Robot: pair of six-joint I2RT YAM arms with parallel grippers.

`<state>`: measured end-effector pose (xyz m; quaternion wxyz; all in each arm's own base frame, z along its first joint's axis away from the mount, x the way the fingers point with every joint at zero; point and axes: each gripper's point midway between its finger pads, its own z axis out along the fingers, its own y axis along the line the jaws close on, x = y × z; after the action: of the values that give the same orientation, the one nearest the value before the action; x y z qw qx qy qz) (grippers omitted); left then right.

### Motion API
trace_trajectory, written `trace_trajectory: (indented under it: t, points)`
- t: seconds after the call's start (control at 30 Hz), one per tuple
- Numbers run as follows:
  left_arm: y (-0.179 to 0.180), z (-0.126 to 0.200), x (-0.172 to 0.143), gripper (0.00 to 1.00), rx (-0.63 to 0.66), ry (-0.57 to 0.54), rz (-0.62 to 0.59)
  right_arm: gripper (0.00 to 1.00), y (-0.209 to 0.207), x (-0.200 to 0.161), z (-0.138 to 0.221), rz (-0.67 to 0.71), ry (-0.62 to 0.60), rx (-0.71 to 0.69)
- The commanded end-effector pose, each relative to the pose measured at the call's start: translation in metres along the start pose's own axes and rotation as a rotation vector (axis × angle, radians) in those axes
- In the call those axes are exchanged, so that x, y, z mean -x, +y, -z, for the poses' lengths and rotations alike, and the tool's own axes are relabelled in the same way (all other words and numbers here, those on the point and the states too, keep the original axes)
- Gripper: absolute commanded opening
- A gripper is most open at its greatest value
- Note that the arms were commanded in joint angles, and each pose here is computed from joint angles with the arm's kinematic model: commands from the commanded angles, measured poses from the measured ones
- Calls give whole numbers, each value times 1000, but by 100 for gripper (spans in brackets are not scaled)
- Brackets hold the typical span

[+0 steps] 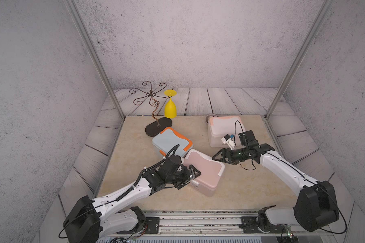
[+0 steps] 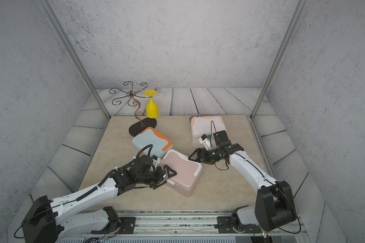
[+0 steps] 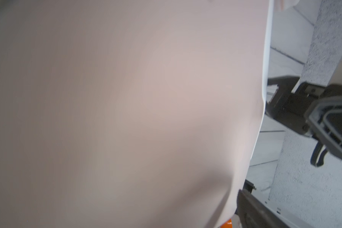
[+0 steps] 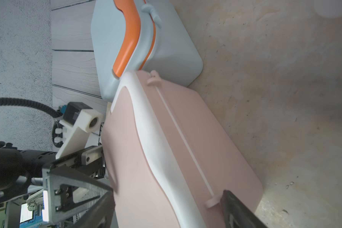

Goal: Open first aid kits and take out gauze
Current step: Adjust the first aid kit at the center of the board.

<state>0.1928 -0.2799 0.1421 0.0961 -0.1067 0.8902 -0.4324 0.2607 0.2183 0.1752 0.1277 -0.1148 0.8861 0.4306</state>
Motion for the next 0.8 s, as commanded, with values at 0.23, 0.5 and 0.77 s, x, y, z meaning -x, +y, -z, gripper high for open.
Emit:
trace_trajectory:
  t: [0.23,0.5,0.77]
  points:
    - [-28,-8,76,93,-51,-35,-152,83,6,-32,-12,-19,55,1]
    - [-36,-25,94,93,-85,57,-183,81,10,-38,-16,-20,71,-42]
    - [-25,-13,73,96,-133,72,-168,87,-7,-19,5,-13,9,-261]
